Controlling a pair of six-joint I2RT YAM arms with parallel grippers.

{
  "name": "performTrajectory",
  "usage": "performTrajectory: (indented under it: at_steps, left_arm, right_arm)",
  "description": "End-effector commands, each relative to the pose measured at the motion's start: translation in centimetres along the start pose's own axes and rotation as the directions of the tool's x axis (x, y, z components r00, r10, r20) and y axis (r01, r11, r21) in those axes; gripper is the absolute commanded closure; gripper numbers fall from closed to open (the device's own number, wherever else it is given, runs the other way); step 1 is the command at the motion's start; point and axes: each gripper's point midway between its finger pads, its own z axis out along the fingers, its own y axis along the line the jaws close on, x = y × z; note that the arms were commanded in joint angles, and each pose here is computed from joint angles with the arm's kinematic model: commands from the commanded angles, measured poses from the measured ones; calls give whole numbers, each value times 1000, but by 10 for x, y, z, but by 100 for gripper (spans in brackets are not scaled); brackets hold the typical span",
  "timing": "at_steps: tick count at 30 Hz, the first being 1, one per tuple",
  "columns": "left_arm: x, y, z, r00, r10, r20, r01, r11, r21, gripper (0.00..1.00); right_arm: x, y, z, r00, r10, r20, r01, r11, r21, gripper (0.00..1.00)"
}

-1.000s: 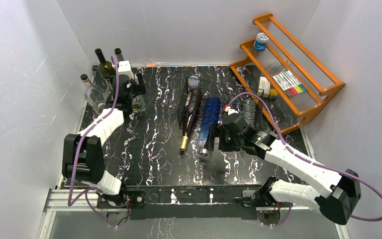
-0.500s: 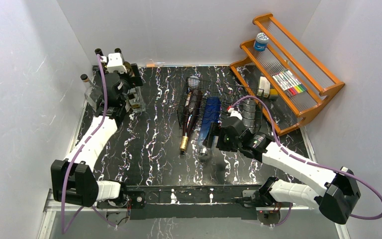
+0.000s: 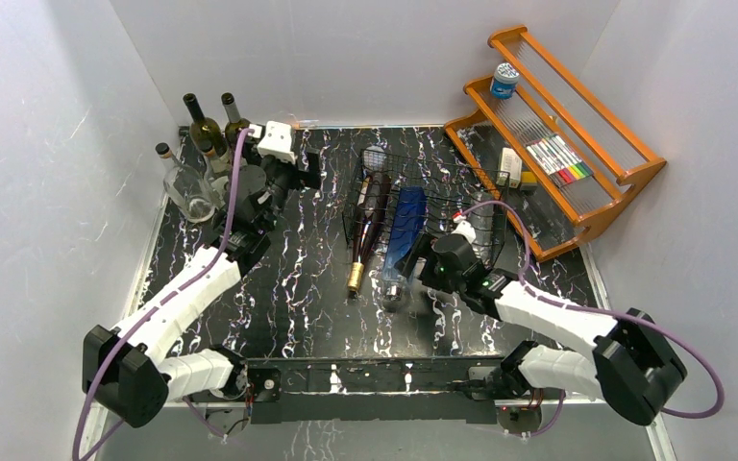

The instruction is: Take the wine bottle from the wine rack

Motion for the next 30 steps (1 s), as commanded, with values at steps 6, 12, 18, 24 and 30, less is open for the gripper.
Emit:
performTrajectory:
  at_steps: [6,12,18,24,30]
  left_arm:
    - [-20,-15,-7,996,8,86,-11,999,42,2]
    - [-22,-17,-9,995,7,95,-12,999,49,2]
    - [-19,-19,-8,996,11,89,-15,998,54,2]
    - [-19,-21,-8,996,8,91,-14,998,68,2]
    - [-19,-24,-7,996,0,88,-7,997,81,2]
  right_arm:
    - [-10,33,29,999,43,31,-37,985,-168,2]
    - [-14,34,40,992,102,69,-87,978,-192,2]
    - [-11,31,48,986,147,72,-130,970,-206,2]
    - [-17,33,47,968,229,102,-195,944,-266,2]
    - [-15,30,53,964,254,83,-223,936,-273,2]
